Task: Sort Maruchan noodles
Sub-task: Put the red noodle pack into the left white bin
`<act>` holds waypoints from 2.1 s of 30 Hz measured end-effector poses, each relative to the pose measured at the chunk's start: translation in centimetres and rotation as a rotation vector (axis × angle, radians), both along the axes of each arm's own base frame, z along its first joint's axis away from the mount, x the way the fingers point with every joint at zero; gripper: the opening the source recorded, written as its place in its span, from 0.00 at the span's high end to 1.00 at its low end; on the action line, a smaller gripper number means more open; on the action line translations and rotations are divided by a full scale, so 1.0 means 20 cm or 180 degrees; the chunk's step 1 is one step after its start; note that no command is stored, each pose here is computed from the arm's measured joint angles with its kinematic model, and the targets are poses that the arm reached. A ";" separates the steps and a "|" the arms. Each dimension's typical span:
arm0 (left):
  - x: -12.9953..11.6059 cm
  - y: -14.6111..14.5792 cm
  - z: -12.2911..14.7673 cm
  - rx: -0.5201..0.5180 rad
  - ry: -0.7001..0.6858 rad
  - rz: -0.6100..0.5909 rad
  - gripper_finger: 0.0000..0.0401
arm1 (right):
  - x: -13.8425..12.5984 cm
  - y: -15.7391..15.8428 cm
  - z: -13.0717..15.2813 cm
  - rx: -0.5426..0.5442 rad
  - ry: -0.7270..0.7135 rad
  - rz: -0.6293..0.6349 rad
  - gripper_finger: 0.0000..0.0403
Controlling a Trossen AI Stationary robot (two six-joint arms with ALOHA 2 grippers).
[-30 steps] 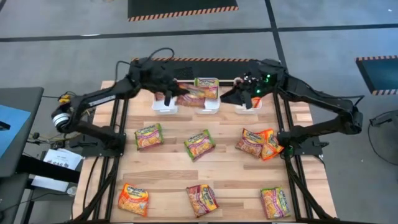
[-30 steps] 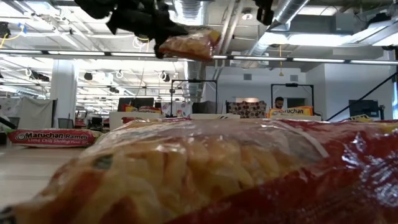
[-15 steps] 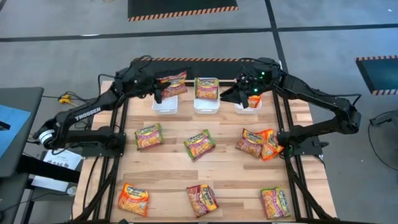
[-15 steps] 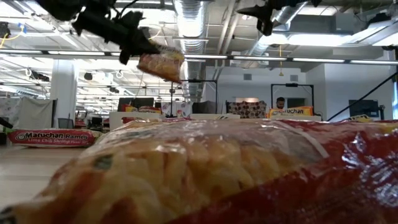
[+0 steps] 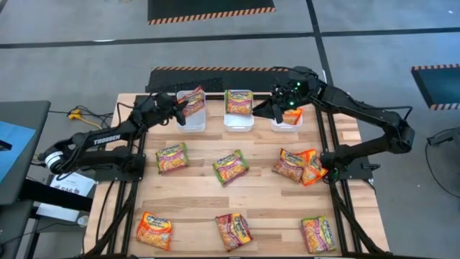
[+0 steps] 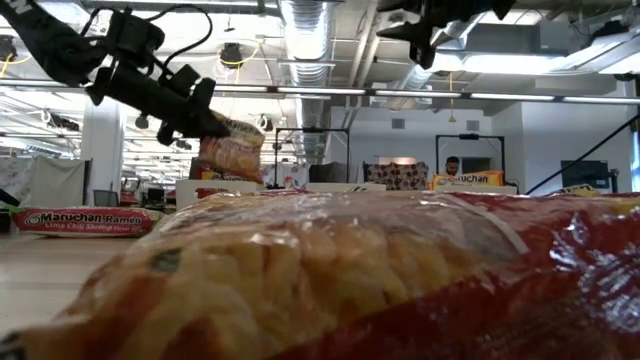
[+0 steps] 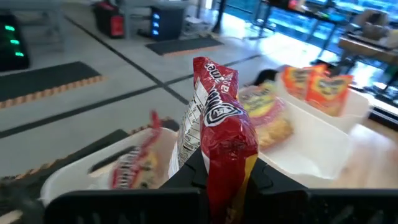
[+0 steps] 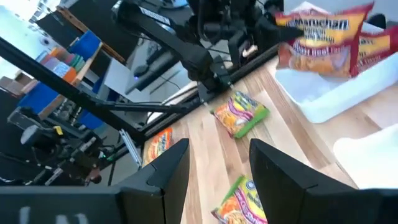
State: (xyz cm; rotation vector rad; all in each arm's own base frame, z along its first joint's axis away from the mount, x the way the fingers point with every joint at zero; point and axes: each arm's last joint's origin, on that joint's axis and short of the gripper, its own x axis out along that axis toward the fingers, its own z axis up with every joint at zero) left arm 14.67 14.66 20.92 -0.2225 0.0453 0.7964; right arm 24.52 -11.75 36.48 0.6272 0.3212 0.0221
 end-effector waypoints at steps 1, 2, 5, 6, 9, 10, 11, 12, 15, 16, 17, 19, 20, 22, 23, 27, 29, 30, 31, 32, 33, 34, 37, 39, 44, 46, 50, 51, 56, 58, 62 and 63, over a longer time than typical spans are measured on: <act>-0.01 0.01 0.00 0.0021 -0.0006 0.0051 0.97 | 0.00 0.00 0.00 0.0002 0.0002 -0.0002 0.52; -0.02 0.01 0.00 0.0039 0.0000 0.0101 0.97 | 0.01 -0.01 -0.01 0.0000 -0.0001 -0.0001 0.52; -0.05 0.03 -0.02 0.0020 0.0021 0.0227 0.97 | 0.02 -0.01 -0.03 0.0035 0.0062 0.0001 0.52; -0.06 0.04 -0.03 0.0000 0.0031 0.0226 0.97 | 0.02 -0.01 -0.02 0.0030 0.0056 0.0002 0.52; -0.07 0.06 -0.06 -0.0099 0.0091 0.0184 0.97 | 0.03 0.00 -0.02 0.0021 0.0039 0.0043 0.52; -0.07 0.07 -0.07 -0.0124 0.0105 0.0172 0.97 | 0.04 0.01 -0.03 0.0033 0.0062 0.0048 0.52; -0.07 0.08 -0.08 -0.0143 0.0114 0.0157 0.97 | 0.04 0.01 -0.03 0.0040 0.0073 0.0051 0.52; -0.06 0.09 -0.09 -0.0151 0.0111 0.0130 0.97 | 0.04 0.01 -0.03 0.0036 0.0067 0.0051 0.52; -0.05 0.12 -0.11 -0.0120 0.0069 0.0104 0.97 | 0.04 0.01 -0.03 0.0028 0.0053 0.0049 0.52; -0.04 0.13 -0.12 -0.0127 0.0074 0.0104 0.97 | 0.04 0.00 -0.03 0.0034 0.0063 0.0049 0.52; -0.04 0.14 -0.12 -0.0146 0.0090 0.0113 0.97 | 0.05 0.00 -0.04 0.0043 0.0078 0.0048 0.52; -0.02 0.16 -0.15 -0.0160 0.0108 0.0136 0.97 | 0.05 0.00 -0.04 0.0051 0.0092 0.0047 0.52; -0.01 0.17 -0.15 -0.0168 0.0115 0.0140 0.96 | 0.05 0.00 -0.04 0.0041 0.0073 0.0047 0.52; 0.00 0.19 -0.18 -0.0220 0.0164 0.0145 0.96 | 0.05 0.00 -0.04 0.0042 0.0075 0.0050 0.52; 0.01 0.20 -0.19 -0.0257 0.0201 0.0155 0.95 | 0.05 0.00 -0.04 0.0046 0.0080 0.0049 0.52; 0.04 0.24 -0.21 -0.0400 0.0184 0.0212 0.94 | 0.05 0.01 -0.04 0.0061 0.0081 0.0061 0.52; 0.06 0.26 -0.21 -0.0401 0.0181 0.0217 0.93 | 0.05 0.02 -0.04 0.0102 0.0088 0.0069 0.52; 0.06 0.27 -0.21 -0.0387 0.0197 0.0209 0.93 | 0.05 0.02 -0.04 0.0116 0.0089 0.0072 0.52; 0.07 0.28 -0.20 -0.0375 0.0219 0.0195 0.92 | 0.05 0.02 -0.04 0.0122 0.0089 0.0071 0.52; 0.08 0.29 -0.20 -0.0380 0.0232 0.0179 0.92 | 0.05 0.02 -0.04 0.0125 0.0090 0.0073 0.52; 0.08 0.29 -0.20 -0.0402 0.0237 0.0175 0.91 | 0.05 0.02 -0.04 0.0126 0.0092 0.0074 0.52; 0.08 0.30 -0.20 -0.0442 0.0233 0.0187 0.90 | 0.05 0.02 -0.04 0.0125 0.0090 0.0073 0.52; 0.08 0.31 -0.20 -0.0576 0.0272 0.0185 0.86 | 0.05 0.02 -0.04 0.0125 0.0090 0.0070 0.52; 0.07 0.32 -0.20 -0.0653 0.0284 0.0135 0.83 | 0.05 0.02 -0.04 0.0124 0.0089 0.0072 0.52; 0.05 0.33 -0.21 -0.0840 0.0127 -0.0072 0.71 | 0.05 0.02 -0.04 0.0108 0.0084 0.0078 0.52; 0.04 0.34 -0.21 -0.0891 0.0076 -0.0082 0.67 | 0.05 0.02 -0.04 0.0107 0.0085 0.0078 0.52; 0.03 0.35 -0.20 -0.0906 0.0042 -0.0037 0.58 | 0.05 0.02 -0.04 0.0100 0.0084 0.0080 0.52; 0.02 0.35 -0.19 -0.0892 0.0027 -0.0032 0.57 | 0.05 0.02 -0.04 0.0101 0.0084 0.0081 0.52; 0.00 0.34 -0.14 -0.0793 -0.0084 -0.0067 0.52 | 0.05 0.02 -0.04 0.0104 0.0084 0.0089 0.52; -0.01 0.33 -0.11 -0.0764 -0.0116 -0.0063 0.52 | 0.05 0.02 -0.04 0.0104 0.0084 0.0089 0.52; -0.04 0.31 -0.07 -0.0766 -0.0129 -0.0029 0.52 | 0.05 0.02 -0.04 0.0104 0.0083 0.0089 0.52; -0.05 0.31 -0.06 -0.0751 -0.0134 -0.0021 0.52 | 0.05 0.02 -0.04 0.0104 0.0083 0.0089 0.52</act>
